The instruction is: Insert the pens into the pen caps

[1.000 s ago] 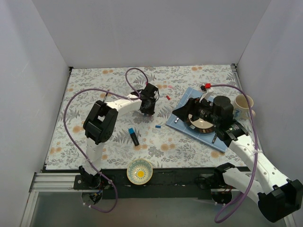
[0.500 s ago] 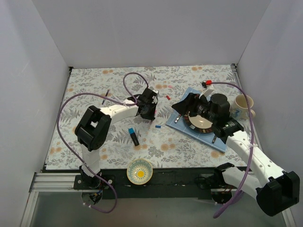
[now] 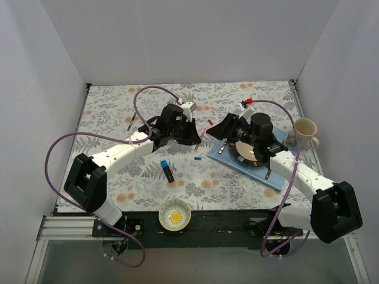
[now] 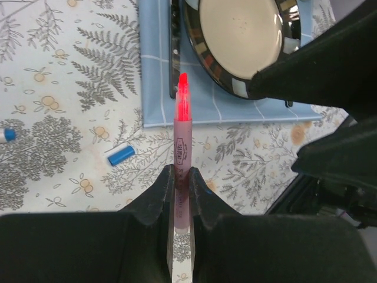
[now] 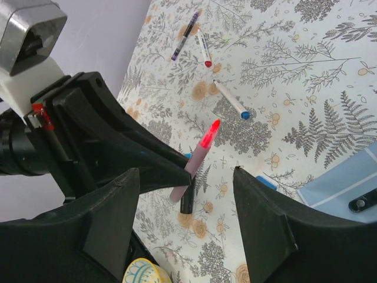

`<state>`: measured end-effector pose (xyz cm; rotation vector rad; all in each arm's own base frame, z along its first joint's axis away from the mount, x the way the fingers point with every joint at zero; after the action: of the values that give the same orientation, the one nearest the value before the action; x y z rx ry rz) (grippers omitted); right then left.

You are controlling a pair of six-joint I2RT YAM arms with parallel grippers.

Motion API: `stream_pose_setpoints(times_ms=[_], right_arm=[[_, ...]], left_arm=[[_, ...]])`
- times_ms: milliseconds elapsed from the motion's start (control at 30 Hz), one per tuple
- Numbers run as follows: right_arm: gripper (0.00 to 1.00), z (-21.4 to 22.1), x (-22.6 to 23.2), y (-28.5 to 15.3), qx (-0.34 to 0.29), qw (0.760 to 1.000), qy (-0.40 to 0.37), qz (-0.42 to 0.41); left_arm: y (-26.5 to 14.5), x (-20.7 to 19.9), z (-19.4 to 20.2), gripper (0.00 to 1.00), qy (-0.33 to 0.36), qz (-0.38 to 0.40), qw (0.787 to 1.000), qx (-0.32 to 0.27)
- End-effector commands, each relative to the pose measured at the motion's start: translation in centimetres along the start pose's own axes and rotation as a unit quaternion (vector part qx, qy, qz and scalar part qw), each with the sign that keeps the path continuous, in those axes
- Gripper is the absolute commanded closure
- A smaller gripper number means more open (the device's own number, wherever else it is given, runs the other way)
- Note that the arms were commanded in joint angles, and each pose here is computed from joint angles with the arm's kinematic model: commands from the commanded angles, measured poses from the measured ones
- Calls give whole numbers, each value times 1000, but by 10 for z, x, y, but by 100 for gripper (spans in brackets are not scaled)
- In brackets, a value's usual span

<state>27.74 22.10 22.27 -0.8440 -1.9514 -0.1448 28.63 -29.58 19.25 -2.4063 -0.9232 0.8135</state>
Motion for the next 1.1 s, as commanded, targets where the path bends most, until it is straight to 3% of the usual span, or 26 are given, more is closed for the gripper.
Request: stream_pose_setpoints(times_ms=[0, 533, 733, 833, 867, 900, 933, 1067], right_arm=[[30, -13, 19, 4, -31, 998, -5, -48], [35, 4, 4, 21, -11, 1000, 10, -9], [52, 9, 8, 23, -5, 999, 19, -32], [78, 7, 14, 22, -12, 999, 19, -50], [94, 6, 17, 21, -16, 998, 17, -57], [99, 6, 19, 19, -17, 998, 16, -62], [99, 5, 23, 18, -20, 997, 15, -74], [99, 6, 33, 16, -14, 995, 13, -98]], left_arm=[[-15, -23, -8, 100, -5, 62, 998, -26], [-24, -36, -16, 100, -21, 95, 994, -51], [-30, -42, -18, 100, -24, 115, 991, -59], [-32, -44, -14, 100, -27, 124, 990, -60], [-34, -46, -13, 100, -28, 131, 989, -60], [-35, -48, -13, 100, -28, 138, 988, -60], [-34, -48, -10, 100, -29, 142, 988, -56], [-34, -50, -5, 78, -31, 156, 986, -49]])
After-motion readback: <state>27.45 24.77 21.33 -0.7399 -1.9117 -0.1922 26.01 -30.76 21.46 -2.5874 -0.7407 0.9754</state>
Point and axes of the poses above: each gripper's point midway between its finger pads, its own y axis out along the fingers, its own x axis along the line the jaws close on, z = x × y, the point moved 4 cm from there along -y, back along the fingers, and after that the axes turned 9 degrees about y, right-handed, at the moved point
